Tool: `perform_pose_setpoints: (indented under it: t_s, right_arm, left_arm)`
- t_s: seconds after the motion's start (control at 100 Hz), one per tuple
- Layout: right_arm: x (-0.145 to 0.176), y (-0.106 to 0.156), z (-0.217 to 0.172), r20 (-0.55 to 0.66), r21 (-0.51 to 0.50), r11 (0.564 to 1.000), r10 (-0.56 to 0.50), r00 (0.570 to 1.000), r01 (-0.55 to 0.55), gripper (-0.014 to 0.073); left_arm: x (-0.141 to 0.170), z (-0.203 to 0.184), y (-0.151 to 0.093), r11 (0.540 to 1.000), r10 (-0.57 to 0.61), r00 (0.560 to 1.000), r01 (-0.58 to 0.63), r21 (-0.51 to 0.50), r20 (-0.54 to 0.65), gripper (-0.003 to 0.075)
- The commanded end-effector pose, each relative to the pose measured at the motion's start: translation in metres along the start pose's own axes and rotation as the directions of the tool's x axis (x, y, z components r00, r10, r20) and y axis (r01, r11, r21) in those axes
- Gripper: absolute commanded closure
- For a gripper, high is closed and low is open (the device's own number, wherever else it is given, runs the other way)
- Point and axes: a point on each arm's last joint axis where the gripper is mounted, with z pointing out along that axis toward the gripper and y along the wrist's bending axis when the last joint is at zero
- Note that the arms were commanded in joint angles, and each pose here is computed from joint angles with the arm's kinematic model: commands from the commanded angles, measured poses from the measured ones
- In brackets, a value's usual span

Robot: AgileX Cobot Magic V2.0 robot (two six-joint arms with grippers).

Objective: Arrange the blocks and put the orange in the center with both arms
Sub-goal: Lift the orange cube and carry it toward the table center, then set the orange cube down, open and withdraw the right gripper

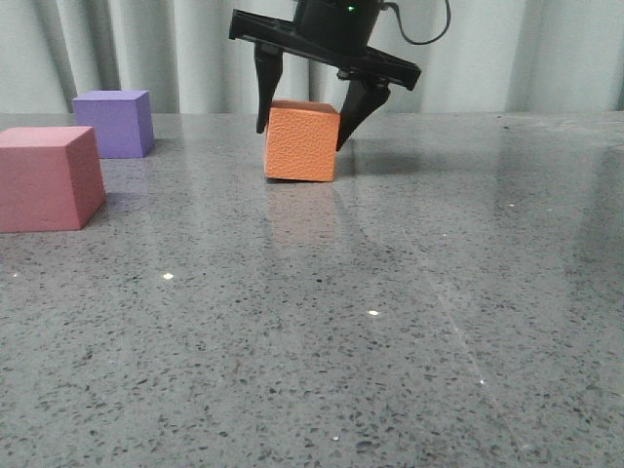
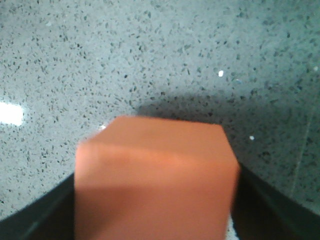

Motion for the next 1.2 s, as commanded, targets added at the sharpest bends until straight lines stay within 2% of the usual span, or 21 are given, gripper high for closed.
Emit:
perform_pose_setpoints:
  t_s: [0.0,0.23,0.49,0.77,0.9,1.19]
  right_arm:
    - [0.004,0.008,-0.041,0.008,-0.027,1.0,-0.016,1.0,0.017,0.0012]
    - [0.004,0.008,-0.046,0.017,-0.03,0.999,-0.02,1.0,0.021,0.0014]
    - [0.007,0.015,-0.082,0.082,-0.057,0.997,-0.038,0.996,0.042,0.0014]
    - [0.016,0.022,-0.132,0.178,-0.08,0.987,-0.12,0.977,0.136,0.0014]
    - [0.021,0.023,-0.152,0.22,-0.072,0.972,-0.205,0.954,0.225,0.0014]
    - [0.039,0.022,-0.182,0.279,-0.073,0.964,-0.226,0.933,0.255,0.0014]
  left_arm:
    - [-0.018,-0.005,-0.001,1.0,-0.018,0.994,0.017,0.008,0.112,0.0029]
    - [-0.017,-0.005,-0.001,1.0,-0.018,0.994,0.017,0.008,0.111,0.0029]
    - [-0.017,-0.005,-0.001,1.0,-0.018,0.994,0.017,0.008,0.108,0.0029]
    - [-0.017,-0.005,-0.001,1.0,-0.016,0.994,0.016,0.007,0.108,0.0029]
    - [-0.017,-0.005,-0.001,1.0,-0.016,0.994,0.016,0.007,0.108,0.0029]
    - [-0.017,-0.005,-0.001,1.0,-0.016,0.994,0.016,0.007,0.108,0.0029]
